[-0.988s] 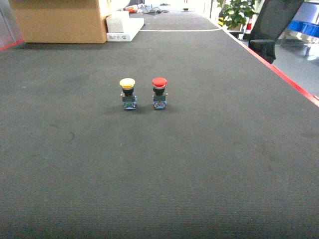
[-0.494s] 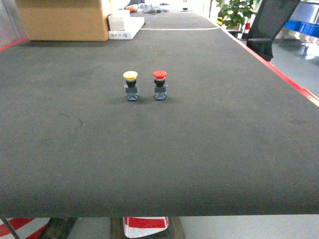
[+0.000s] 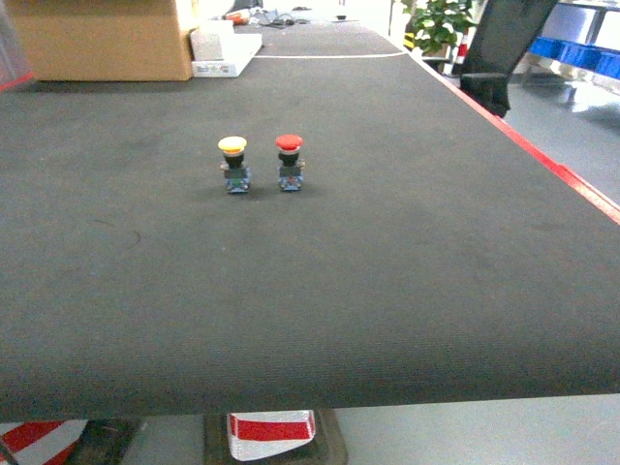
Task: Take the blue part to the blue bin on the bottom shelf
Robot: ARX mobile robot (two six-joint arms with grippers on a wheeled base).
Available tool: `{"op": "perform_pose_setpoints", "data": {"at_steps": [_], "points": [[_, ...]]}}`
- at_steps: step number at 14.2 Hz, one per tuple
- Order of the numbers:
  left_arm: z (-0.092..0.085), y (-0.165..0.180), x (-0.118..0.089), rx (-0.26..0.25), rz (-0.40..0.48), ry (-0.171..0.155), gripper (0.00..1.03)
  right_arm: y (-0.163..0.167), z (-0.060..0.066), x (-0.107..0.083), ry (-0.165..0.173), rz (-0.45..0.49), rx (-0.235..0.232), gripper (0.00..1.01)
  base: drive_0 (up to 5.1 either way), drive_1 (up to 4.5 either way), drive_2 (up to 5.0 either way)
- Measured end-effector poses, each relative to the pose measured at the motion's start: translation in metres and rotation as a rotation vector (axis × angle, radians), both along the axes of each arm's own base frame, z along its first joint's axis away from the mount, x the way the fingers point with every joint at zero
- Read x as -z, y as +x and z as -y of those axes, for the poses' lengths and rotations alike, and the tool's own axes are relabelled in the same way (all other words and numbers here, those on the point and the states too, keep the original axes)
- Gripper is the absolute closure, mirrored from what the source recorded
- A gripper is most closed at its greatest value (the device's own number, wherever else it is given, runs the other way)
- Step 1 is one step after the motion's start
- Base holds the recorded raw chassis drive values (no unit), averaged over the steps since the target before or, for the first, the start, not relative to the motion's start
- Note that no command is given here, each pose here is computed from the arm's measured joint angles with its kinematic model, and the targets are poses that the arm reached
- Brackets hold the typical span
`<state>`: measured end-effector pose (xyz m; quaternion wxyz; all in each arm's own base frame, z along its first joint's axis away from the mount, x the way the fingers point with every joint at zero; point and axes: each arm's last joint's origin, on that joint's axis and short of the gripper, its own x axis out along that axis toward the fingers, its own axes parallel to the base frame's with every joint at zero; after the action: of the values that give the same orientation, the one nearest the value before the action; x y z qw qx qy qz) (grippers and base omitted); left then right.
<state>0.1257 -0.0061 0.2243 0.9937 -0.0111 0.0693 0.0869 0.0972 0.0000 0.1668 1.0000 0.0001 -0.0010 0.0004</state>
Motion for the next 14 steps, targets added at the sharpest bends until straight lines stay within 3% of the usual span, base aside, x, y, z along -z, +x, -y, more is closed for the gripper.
{"op": "perform_pose_setpoints", "data": {"at_steps": [14], "points": [[0.0001, 0.0, 0.0, 0.001, 0.0, 0.0, 0.59, 0.0, 0.0, 0.0, 0.0, 0.0, 0.001, 0.03, -1.5, -1.46, -1.5]]}}
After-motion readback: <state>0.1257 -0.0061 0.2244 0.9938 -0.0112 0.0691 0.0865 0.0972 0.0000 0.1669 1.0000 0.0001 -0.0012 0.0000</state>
